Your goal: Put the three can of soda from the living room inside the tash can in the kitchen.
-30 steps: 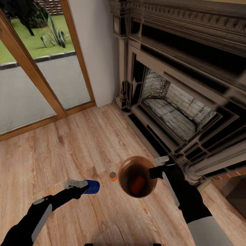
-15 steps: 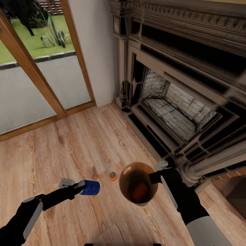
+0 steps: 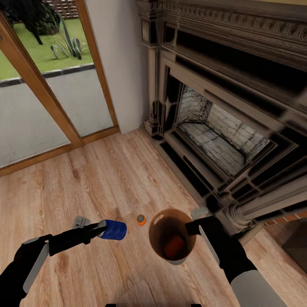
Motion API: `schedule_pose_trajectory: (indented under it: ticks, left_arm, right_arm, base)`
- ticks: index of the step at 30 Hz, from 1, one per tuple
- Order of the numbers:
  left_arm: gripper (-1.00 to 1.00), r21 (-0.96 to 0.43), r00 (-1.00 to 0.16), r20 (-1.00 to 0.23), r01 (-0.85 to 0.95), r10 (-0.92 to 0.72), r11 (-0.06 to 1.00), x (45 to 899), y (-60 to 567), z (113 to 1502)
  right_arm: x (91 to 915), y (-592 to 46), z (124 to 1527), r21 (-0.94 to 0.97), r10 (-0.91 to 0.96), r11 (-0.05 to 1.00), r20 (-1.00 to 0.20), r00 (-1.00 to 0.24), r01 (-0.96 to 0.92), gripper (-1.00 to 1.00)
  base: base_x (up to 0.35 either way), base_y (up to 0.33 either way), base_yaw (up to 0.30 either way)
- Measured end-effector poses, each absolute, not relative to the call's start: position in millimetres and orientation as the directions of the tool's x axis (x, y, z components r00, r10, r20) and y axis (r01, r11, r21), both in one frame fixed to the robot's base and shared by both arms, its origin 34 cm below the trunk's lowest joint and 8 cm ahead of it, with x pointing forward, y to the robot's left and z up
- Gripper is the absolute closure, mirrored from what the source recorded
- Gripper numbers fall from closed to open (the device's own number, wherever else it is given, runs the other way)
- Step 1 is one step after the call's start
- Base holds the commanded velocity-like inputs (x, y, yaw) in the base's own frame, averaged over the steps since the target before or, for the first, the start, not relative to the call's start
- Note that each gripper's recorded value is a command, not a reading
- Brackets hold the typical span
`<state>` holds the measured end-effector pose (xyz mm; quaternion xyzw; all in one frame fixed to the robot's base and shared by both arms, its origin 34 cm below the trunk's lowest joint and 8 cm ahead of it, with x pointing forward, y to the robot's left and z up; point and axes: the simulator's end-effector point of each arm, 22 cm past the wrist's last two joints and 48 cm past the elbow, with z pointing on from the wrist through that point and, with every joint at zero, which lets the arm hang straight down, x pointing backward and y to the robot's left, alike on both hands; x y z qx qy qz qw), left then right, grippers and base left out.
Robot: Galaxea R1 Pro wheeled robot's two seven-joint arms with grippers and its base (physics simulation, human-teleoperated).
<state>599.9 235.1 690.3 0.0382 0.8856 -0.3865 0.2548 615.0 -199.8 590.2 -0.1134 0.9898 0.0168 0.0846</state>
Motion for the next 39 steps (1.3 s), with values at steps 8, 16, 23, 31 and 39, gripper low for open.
schedule_pose_trajectory:
  ticks: [8,16,23,31,39]
  left_arm:
    - [1.00,-0.707,-0.863,-0.489,0.306,-0.128,0.637,598.0,223.8,708.0]
    - [1.00,-0.739,-0.869,-0.473,0.300,-0.148,0.604,596.2,223.0,716.4]
    - [1.00,-0.786,-0.879,-0.452,0.311,-0.153,0.534,589.2,212.2,729.4]
    - [1.00,-0.808,-0.876,-0.449,0.314,-0.175,0.499,589.9,205.6,737.5]
    - [1.00,-0.845,-0.856,-0.448,0.311,-0.259,0.436,600.9,201.1,756.8]
  right_arm:
    - [610.5,-199.6,583.7,0.016,-0.223,0.973,-0.167,-0.960,-0.229,1.00]
    - [604.5,-200.9,578.8,0.016,-0.224,0.973,-0.151,-0.963,-0.229,1.00]
    - [600.6,-202.0,569.6,0.015,-0.225,0.973,-0.160,-0.961,-0.230,1.00]
    - [592.6,-202.9,559.5,0.018,-0.224,0.973,-0.154,-0.962,-0.230,1.00]
    - [586.3,-197.4,555.6,0.029,-0.222,0.973,-0.141,-0.965,-0.228,1.00]
  base:
    - [0.000,0.000,0.000]
    - [0.000,0.000,0.000]
    - [0.000,0.000,0.000]
    - [0.000,0.000,0.000]
    - [0.000,0.000,0.000]
